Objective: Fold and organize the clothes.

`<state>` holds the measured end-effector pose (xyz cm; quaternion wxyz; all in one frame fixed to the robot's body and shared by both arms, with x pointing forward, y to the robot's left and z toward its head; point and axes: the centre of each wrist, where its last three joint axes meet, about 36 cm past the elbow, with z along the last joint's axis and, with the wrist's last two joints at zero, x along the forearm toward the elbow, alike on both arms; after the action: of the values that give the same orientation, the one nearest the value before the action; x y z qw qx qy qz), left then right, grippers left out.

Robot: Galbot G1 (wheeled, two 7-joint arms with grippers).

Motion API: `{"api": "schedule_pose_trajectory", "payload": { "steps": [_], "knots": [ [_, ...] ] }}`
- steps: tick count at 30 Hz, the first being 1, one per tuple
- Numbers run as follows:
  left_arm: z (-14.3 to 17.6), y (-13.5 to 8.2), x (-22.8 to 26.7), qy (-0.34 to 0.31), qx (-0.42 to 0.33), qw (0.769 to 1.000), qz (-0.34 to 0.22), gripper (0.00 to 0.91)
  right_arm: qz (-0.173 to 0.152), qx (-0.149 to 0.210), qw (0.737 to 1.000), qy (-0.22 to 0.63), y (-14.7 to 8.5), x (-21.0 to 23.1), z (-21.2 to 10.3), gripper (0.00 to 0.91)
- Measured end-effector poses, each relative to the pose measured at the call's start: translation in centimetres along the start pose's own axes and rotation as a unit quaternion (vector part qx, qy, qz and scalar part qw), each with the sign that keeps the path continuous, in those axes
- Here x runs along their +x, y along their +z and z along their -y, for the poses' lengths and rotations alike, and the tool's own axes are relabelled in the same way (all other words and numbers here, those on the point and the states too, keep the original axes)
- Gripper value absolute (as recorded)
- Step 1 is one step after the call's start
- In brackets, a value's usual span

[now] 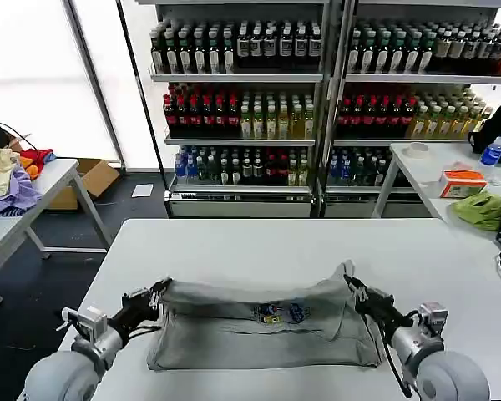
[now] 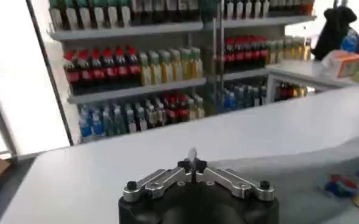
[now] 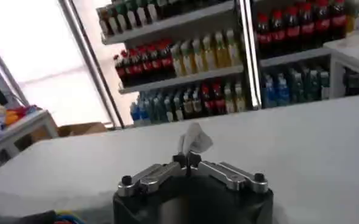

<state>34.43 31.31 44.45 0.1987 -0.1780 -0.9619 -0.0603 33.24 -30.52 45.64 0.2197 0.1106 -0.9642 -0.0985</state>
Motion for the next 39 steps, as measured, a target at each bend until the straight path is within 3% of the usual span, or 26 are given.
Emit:
{"api": "schedule_pose_trajectory", "payload": {
  "steps": [5,6,10,15,27,39],
  "knots": [
    [0.8,1.9,1.0,-0.008,-0.003,0.999,-0.031,0.030,-0.030,0.001,0.999,0.023,1.9,0.8,0.9,0.000],
    [0.9,2.2,1.2,-0.011,-0.004,0.999,-0.037,0.887,-0.035,0.002,0.999,0.028,2.2,0.9,1.1,0.907],
    [1.0,3.2,1.8,-0.027,-0.006,0.998,-0.054,0.907,-0.043,0.005,0.998,0.039,2.8,1.4,1.8,0.907],
    [1.1,3.3,2.4,-0.050,-0.006,0.997,-0.050,0.907,-0.027,0.008,0.998,0.048,2.7,2.1,2.5,0.907],
    [2.2,2.2,4.1,-0.107,0.018,0.994,-0.015,0.907,0.087,0.030,0.994,0.057,2.0,3.7,5.2,0.907],
    [5.9,4.0,3.1,-0.157,0.077,0.984,-0.020,0.907,0.128,0.038,0.990,0.051,2.8,3.8,5.4,0.907]
  ]
}}
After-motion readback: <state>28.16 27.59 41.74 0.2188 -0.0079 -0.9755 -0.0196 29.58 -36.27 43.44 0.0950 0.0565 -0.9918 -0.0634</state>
